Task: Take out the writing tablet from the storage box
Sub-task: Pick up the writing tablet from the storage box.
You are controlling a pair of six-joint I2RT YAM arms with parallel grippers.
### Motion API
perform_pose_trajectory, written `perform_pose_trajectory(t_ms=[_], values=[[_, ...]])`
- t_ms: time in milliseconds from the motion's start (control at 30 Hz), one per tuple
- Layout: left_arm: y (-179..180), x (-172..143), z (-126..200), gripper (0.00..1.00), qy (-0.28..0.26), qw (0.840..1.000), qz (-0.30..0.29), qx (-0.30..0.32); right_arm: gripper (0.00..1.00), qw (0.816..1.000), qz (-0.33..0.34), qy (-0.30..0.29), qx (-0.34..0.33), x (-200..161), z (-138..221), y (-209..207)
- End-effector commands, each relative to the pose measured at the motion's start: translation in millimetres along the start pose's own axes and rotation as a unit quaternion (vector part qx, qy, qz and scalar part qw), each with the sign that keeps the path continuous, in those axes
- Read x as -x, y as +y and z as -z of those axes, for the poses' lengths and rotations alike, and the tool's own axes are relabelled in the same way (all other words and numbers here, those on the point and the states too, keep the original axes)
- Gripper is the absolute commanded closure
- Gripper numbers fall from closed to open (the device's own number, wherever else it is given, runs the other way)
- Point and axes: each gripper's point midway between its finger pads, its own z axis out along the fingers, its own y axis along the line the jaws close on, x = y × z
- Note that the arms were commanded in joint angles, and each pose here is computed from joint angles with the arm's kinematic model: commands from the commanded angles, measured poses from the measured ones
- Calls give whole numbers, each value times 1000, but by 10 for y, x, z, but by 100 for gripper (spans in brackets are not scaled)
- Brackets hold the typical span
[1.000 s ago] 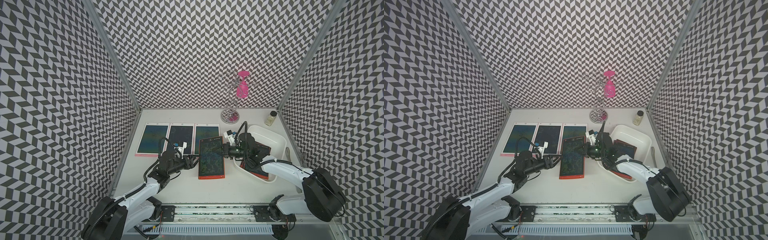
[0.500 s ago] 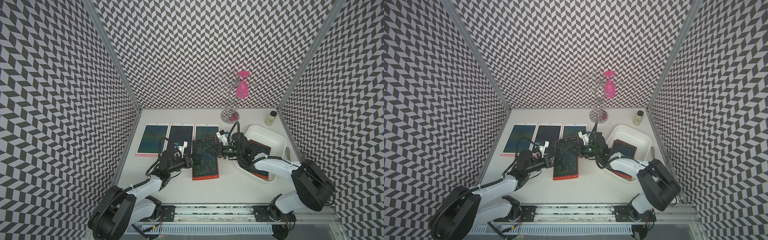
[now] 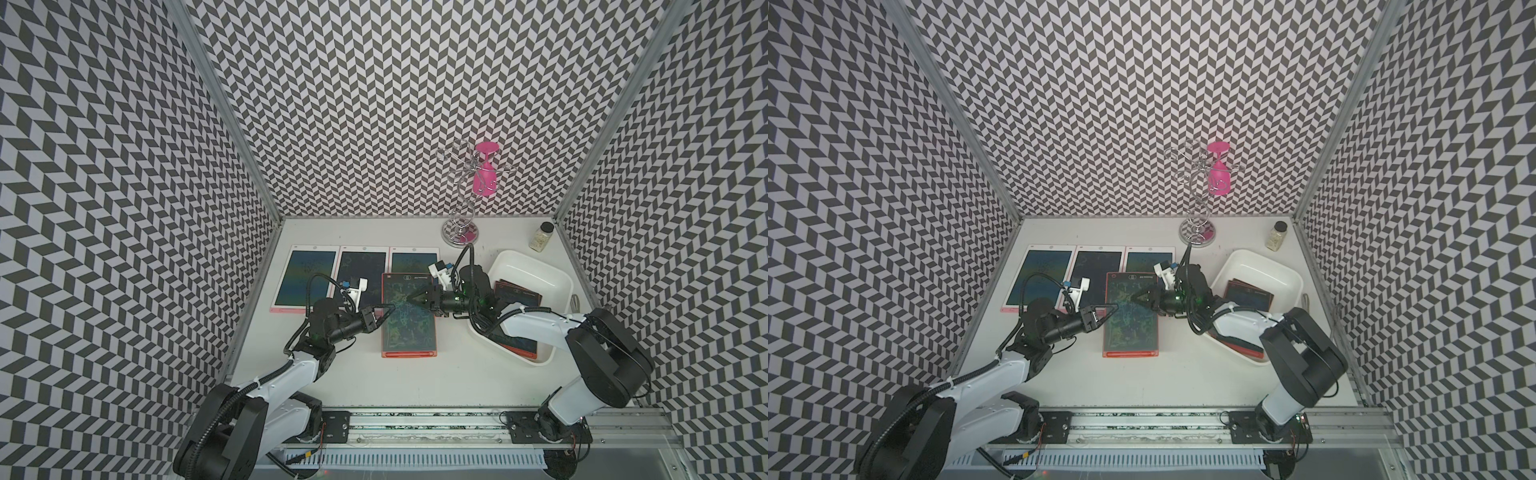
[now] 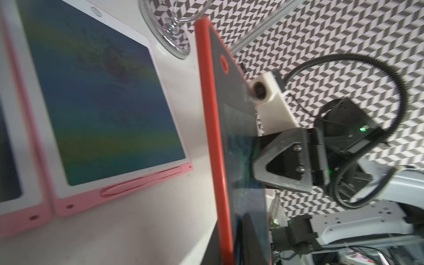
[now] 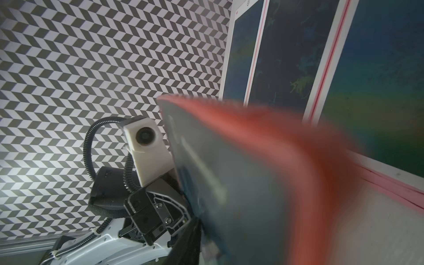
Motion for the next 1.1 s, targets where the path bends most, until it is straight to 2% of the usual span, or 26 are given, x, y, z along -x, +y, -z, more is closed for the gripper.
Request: perform_pose_trajectory(t_ms=[0,167,467,700,833,1067], values=[[60,-38,36,99,16,1000,-19,3,53,999,29,-10,42,109,-15,285],[152,-47,77,100,21,1000,-11,12,48,1000,23,-16,12,143,-3,96],[284,-64,62,100,38,999,8,39,43,1000,22,-12,12,185,-39,28],[467,44,229,100,11,996,39,81,40,999,23,-27,-15,310,29,-142],[538,57,268,100,15,994,50,95,38,999,18,-34,-32,364,75,-263],[482,53,268,100,26,994,59,85,38,998,12,-45,-43,412,256,-432]])
